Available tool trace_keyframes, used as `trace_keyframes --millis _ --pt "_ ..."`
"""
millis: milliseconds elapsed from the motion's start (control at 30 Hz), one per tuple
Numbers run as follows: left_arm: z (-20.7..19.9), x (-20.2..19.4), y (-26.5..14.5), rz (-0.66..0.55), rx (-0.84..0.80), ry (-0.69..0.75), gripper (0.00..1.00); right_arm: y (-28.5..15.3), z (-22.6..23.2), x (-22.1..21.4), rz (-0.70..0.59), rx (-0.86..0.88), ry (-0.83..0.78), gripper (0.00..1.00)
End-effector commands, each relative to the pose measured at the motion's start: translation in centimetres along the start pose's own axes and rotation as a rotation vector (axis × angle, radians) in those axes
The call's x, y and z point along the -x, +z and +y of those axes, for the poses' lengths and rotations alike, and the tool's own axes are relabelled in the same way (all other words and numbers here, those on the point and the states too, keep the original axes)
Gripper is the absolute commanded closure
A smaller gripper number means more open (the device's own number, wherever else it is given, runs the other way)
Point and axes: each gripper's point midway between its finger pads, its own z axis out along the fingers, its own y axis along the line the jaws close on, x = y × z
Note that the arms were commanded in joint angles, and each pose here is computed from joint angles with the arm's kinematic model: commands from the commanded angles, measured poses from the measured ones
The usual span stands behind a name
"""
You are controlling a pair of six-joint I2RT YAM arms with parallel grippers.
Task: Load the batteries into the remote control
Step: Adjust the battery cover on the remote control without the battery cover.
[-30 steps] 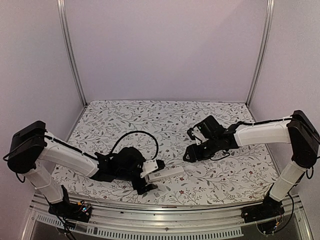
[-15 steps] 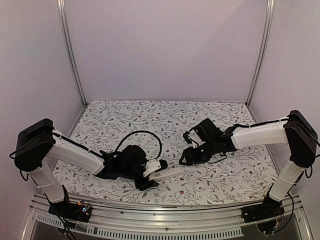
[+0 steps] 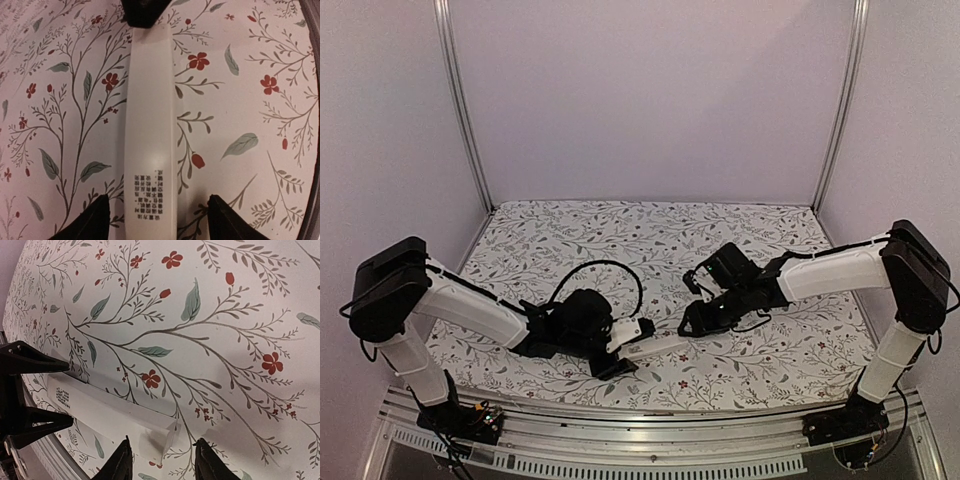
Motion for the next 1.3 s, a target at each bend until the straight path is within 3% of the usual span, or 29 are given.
trace_keyframes --millis 0,267,467,633,1067,1167,1267 --pt "0.4 2.5 -1.4 -0.089 -0.006 -0.015 0.3 1.0 -0.4 -1.1 0.036 -0.007 0.011 0.59" --pt "1.8 5.1 -4.0 -0.212 0.044 -0.049 0.27 1.4 -0.5 -1.3 0.045 -0.02 0.011 0.61" --pt "5.6 2.3 -2.0 -0.05 0.239 -0.085 0.31 1.7 -0.8 -1.5 0.051 -0.028 0.008 0.62" --pt "4.8 1.1 -0.8 -0.001 0.202 -0.084 0.32 1.9 -0.9 -1.7 0.06 -0.032 0.009 0.62" --pt "2.7 4.9 -4.7 -0.181 0.084 -0.082 0.33 0.7 0.4 0.5 0.025 -0.03 -0.062 0.62" --pt "3.3 5.1 -5.9 -0.204 0.111 -0.101 0.32 -0.6 1.7 2.2 -0.028 -0.011 -0.159 0.59" --pt "4.7 6.0 -7.7 -0.26 0.163 -0.169 0.29 -2.6 3.7 4.5 -0.13 0.028 -0.324 0.49"
